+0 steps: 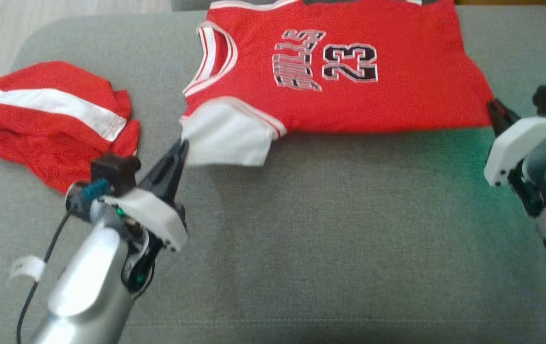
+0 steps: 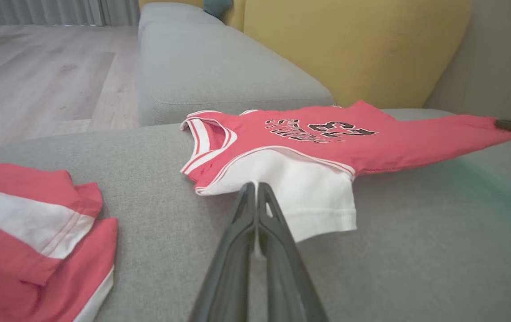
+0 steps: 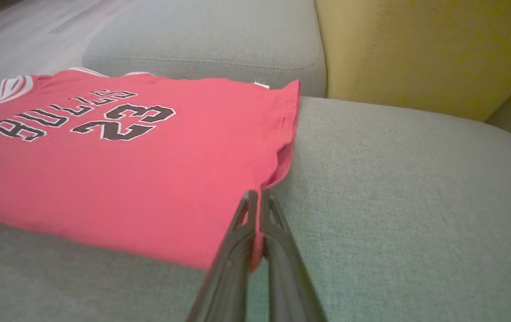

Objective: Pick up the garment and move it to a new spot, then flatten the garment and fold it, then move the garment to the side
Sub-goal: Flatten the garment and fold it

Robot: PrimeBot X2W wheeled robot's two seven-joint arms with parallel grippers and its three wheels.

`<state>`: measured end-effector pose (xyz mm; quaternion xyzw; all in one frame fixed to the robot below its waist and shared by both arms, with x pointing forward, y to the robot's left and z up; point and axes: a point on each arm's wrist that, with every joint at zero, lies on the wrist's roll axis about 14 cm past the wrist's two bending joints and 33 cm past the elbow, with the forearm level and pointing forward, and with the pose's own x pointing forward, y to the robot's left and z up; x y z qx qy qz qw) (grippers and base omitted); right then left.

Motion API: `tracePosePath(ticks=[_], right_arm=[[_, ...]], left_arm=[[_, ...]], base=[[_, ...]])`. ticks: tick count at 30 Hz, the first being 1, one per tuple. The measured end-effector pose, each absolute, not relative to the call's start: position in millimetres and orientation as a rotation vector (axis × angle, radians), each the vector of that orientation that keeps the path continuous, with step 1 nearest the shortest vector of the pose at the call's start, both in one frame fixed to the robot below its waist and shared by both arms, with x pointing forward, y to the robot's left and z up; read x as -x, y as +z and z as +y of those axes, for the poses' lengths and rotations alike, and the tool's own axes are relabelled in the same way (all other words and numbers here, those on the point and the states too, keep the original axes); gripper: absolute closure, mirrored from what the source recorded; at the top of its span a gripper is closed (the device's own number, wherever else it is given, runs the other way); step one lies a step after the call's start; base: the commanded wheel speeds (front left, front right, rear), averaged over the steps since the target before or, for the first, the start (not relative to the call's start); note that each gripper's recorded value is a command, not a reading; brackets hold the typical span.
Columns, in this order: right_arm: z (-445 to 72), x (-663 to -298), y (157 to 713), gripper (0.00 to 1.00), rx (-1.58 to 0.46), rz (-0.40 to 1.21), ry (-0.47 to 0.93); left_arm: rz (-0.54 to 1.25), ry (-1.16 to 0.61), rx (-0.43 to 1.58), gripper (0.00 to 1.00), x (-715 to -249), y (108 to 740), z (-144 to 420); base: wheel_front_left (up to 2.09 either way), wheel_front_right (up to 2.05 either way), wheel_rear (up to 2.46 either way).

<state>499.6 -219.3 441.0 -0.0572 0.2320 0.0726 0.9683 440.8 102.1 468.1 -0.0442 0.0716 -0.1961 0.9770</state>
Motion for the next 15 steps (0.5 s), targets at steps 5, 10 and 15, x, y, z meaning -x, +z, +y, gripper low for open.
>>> tracePosePath(ticks=[5,10,15], right_arm=[[-229,-480,435,1.00,0.212,0.541,0.176],[-240,-461,425,1.00,0.272,0.617,0.188],[-249,-436,415,1.00,0.293,0.723,0.198]], left_arm=[[0.208,-0.472,0.068,1.00,-408,462,96],[0.261,-0.535,0.063,1.00,-382,460,90],[0.325,-0.599,0.051,1.00,-356,458,86]], base=[[0.00,0.00,0.00],[0.00,0.00,0.00],[0.00,0.00,0.00]])
